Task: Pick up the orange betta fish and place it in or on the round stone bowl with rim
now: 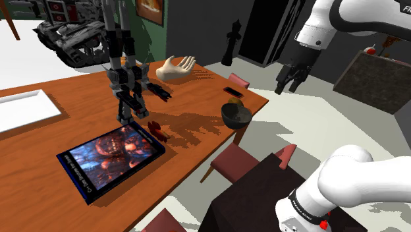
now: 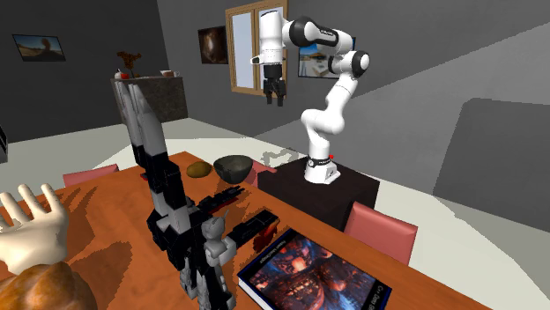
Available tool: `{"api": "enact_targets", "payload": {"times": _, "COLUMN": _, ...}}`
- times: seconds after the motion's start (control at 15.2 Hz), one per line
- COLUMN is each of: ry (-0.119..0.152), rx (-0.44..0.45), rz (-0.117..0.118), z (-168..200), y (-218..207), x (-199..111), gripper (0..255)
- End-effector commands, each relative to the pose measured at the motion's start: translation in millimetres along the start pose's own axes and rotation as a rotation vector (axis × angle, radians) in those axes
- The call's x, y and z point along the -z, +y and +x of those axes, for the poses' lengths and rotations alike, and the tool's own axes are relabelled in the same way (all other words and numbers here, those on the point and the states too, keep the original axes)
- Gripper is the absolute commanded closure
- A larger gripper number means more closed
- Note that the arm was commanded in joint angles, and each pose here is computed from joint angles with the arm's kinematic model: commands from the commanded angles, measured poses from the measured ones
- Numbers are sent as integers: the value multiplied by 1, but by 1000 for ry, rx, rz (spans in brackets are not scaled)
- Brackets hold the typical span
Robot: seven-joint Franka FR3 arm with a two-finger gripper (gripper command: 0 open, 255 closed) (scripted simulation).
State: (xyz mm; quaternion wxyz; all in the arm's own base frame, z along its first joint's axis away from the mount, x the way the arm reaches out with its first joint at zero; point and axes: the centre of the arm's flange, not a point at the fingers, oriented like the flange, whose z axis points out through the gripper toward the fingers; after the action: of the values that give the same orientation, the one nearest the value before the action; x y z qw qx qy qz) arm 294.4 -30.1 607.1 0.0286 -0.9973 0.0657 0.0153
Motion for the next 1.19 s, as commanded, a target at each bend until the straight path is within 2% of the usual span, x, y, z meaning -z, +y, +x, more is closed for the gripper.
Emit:
{"api": "enact_targets", "payload": {"times": 0.0, "ry": 0, "rx": 0, "rz": 0, "z": 0, "y": 0, "x": 0, "gripper": 0}}
{"api": "enact_targets", "payload": {"times": 1.12, "ry": -19, "rx": 176, "rz": -17, "z": 133, "y": -151, "x": -106, "gripper": 0}}
